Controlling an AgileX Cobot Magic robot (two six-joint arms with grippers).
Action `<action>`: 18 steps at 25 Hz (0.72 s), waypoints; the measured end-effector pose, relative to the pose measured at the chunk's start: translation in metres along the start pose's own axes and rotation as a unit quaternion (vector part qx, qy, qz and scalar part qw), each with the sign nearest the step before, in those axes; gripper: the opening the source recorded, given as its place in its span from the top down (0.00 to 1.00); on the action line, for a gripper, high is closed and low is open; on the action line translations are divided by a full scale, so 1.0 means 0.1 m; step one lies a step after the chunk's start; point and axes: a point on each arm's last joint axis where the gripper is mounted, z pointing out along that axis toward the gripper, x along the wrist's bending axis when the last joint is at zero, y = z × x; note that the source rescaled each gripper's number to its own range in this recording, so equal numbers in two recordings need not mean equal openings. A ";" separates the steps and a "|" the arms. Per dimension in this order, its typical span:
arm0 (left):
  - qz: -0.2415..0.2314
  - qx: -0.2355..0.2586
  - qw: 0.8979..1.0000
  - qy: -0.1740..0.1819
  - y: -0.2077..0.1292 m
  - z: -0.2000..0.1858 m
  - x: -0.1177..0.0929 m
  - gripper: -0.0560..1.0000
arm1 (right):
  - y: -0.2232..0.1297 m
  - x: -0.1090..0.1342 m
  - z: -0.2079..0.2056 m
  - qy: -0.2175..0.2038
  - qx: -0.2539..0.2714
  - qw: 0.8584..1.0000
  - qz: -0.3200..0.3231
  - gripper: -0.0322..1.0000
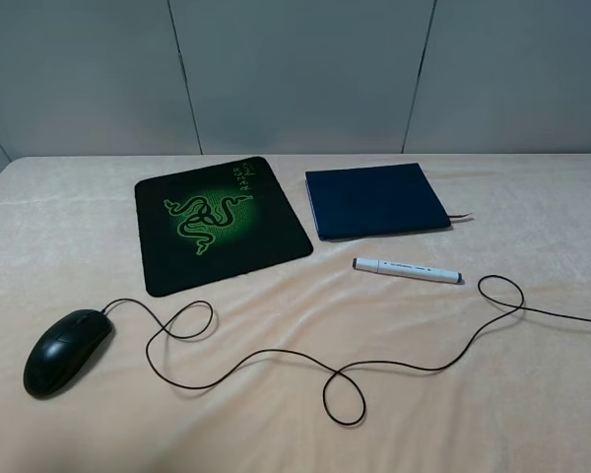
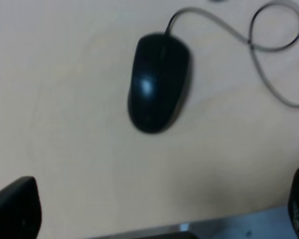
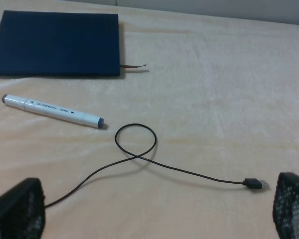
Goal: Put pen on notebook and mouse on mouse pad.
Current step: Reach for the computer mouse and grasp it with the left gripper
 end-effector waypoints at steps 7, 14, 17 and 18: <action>0.010 0.108 0.994 -0.003 0.10 0.45 0.03 0.00 | 0.00 0.00 0.00 0.000 0.000 1.000 0.000 0.00; 0.015 0.126 0.992 -0.003 0.09 0.85 0.05 0.00 | 0.00 0.00 0.00 0.000 0.000 1.000 0.000 0.00; 0.015 0.123 0.992 -0.002 0.13 0.96 0.06 0.00 | 0.00 0.00 0.00 0.000 0.000 1.000 0.000 0.00; 0.014 0.124 0.992 -0.002 0.15 1.01 0.06 0.00 | 0.00 0.00 0.00 0.000 0.000 1.000 0.000 0.00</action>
